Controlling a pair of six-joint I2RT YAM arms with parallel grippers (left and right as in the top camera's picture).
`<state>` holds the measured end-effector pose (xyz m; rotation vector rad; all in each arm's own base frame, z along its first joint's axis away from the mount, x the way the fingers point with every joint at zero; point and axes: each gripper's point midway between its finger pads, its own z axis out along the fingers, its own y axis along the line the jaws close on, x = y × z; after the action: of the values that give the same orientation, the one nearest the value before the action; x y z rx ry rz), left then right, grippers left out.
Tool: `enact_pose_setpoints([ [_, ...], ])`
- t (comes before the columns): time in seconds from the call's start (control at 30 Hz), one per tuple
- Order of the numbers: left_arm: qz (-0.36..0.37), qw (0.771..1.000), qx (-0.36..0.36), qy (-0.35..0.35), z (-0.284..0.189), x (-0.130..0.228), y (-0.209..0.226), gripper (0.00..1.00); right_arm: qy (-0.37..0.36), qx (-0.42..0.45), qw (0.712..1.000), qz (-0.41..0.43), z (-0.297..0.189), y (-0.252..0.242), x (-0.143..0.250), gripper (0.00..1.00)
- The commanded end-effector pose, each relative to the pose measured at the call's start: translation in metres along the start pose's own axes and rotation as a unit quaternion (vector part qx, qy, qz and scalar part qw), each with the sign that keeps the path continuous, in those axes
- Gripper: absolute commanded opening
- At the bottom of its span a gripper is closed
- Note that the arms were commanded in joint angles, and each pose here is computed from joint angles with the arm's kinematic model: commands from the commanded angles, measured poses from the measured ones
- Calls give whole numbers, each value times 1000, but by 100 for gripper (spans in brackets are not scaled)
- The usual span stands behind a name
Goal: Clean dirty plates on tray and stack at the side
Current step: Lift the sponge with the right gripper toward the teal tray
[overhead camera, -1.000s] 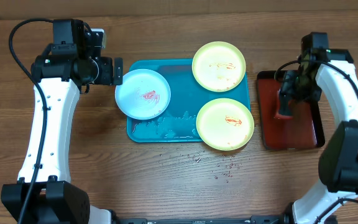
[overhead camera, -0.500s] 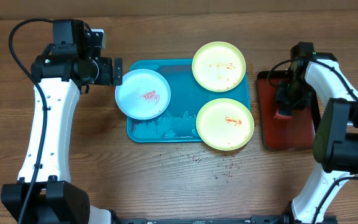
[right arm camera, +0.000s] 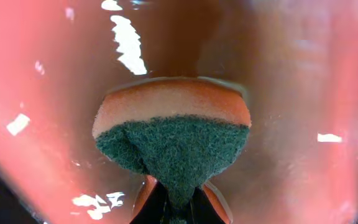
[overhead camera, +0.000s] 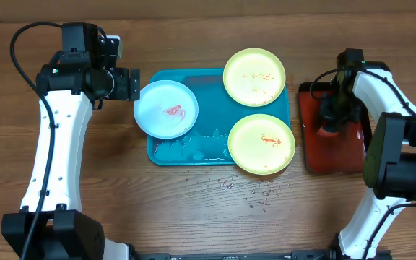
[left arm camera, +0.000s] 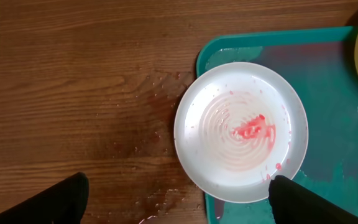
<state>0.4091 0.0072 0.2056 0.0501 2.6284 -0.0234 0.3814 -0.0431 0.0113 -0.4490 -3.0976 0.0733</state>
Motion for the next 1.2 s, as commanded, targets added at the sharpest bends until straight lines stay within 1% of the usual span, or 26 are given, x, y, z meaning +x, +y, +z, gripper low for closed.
enact_pose_setpoints([
  [0.0, 0, 1000, -12, -8, -5, -5, 10, 91, -1, -18, 1000, -2, -9, 6, -3, 4],
  [0.07, -6, 1000, 6, -7, -6, -4, 7, 89, -8, -41, 999, -11, -24, 13, -7, 4],
  [0.23, -33, 998, 46, 2, -7, 3, 13, 88, -47, -108, 993, -30, -78, 34, -17, 4],
  [0.33, -47, 998, 48, 12, -2, 7, 21, 88, -69, -127, 989, -38, -105, 42, -19, 4],
  [0.43, -54, 997, 49, 35, 13, 14, 25, 88, -83, -131, 987, -50, -125, 50, -15, 4],
  [0.57, -63, 994, 53, 72, 41, 24, 26, 88, -87, -148, 983, -68, -139, 66, -6, 4],
  [0.7, -69, 991, 56, 101, 64, 33, 27, 88, -82, -200, 971, -99, -146, 101, 3, 4],
  [0.9, -61, 987, 68, 128, 88, 43, 24, 87, -105, -229, 955, -155, -155, 153, 11, 4],
  [0.93, -55, 987, 74, 129, 94, 43, 23, 82, -111, -233, 951, -170, -157, 165, 14, 4],
  [1.07, -45, 987, 82, 128, 108, 43, 22, 66, -119, -238, 945, -189, -160, 180, 18, 4],
  [1.13, -38, 986, 84, 137, 115, 47, 22, 61, -121, -239, 944, -191, -160, 182, 17, 4],
  [1.17, -33, 985, 87, 143, 119, 50, 21, 61, -122, -239, 944, -191, -160, 182, 17, 4],
])
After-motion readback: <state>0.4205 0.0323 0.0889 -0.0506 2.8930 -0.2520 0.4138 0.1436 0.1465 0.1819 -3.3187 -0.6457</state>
